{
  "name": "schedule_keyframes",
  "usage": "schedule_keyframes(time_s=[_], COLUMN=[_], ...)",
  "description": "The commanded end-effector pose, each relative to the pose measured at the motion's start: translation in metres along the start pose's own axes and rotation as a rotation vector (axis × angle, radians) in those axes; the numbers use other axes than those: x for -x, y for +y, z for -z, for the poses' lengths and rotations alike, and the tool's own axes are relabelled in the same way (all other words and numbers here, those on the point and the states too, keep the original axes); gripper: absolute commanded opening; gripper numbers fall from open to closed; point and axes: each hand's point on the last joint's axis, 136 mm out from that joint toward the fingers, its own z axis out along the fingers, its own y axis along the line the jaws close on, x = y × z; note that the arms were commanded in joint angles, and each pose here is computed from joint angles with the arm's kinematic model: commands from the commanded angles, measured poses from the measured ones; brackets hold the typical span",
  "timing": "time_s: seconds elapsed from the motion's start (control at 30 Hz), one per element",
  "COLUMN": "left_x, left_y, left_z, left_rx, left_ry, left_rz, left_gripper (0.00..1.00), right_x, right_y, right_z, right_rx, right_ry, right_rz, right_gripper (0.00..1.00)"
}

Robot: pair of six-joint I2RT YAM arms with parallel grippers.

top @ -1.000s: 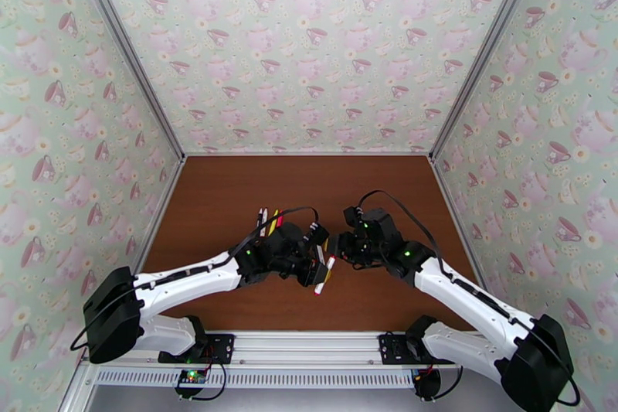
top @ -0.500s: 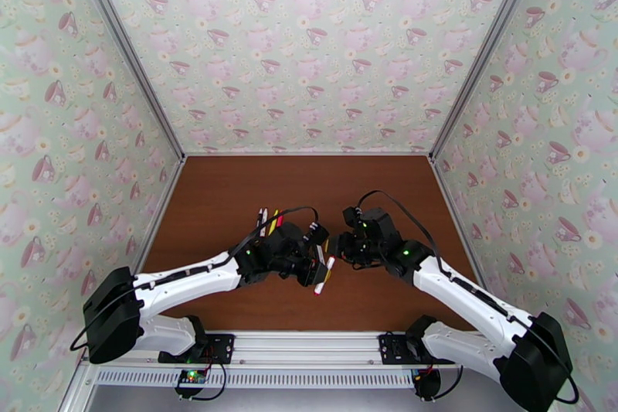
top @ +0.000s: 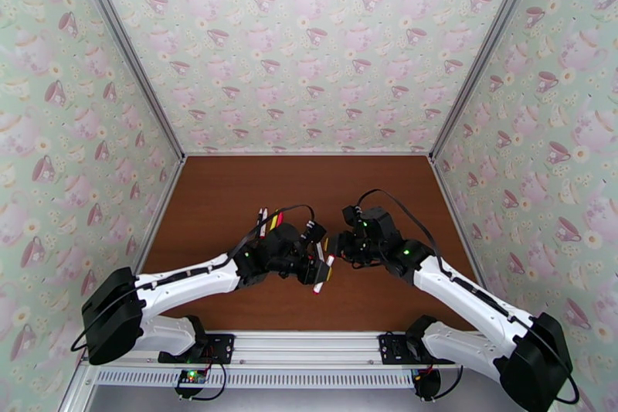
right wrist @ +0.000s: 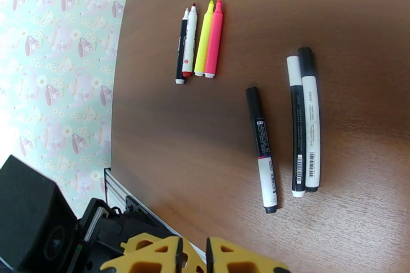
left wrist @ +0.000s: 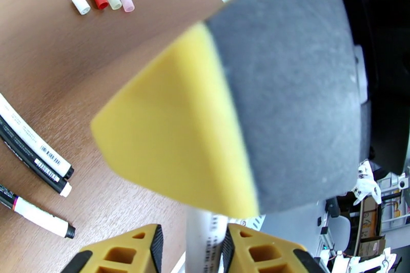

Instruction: Open the pen caps

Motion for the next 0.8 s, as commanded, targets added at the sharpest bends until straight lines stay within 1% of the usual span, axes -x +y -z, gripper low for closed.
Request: schedule_keyframes(time_s=[0.0, 0.23, 0.3, 0.4, 0.53, 0.57, 0.77], left_x=[0.004, 0.002, 0.002, 0.002, 0.004, 0.005, 0.0], left_y=[-0.008, -0.006, -0.006, -0.002, 0.0, 0.0, 0.005], left_z=[0.0, -0.006, -0.006, -0.006, -0.003, -0.002, 0.001], left_rx=[-0.048, -0.053, -0.05, -0.03, -0.008, -0.003, 0.063], left_ry=[-0.008, 0.009, 0.01, 0.004, -0.006, -0.01, 0.0], left_rz=[0.003, 0.013, 0.014, 0.016, 0.01, 0.007, -0.023], left_gripper=[0.37, 0.36, 0.34, 0.27, 0.13, 0.11, 0.06], right_x=[0.004, 0.005, 0.005, 0.005, 0.006, 0.006, 0.016], right_y=[0.02, 0.021, 0.022, 0.021, 0.019, 0.018, 0.018], right_z=[0.008, 0.009, 0.009, 0.008, 0.008, 0.008, 0.015], right_rx=[0.063, 0.067, 0.072, 0.068, 0.059, 0.057, 0.028], right_ry=[-0.013, -0.018, -0.018, -0.017, -0.025, -0.031, -0.089], right_rz=[0.015, 0.013, 0.013, 0.011, 0.003, -0.002, -0.017], right_gripper=[0.12, 0.12, 0.12, 0.11, 0.11, 0.11, 0.09])
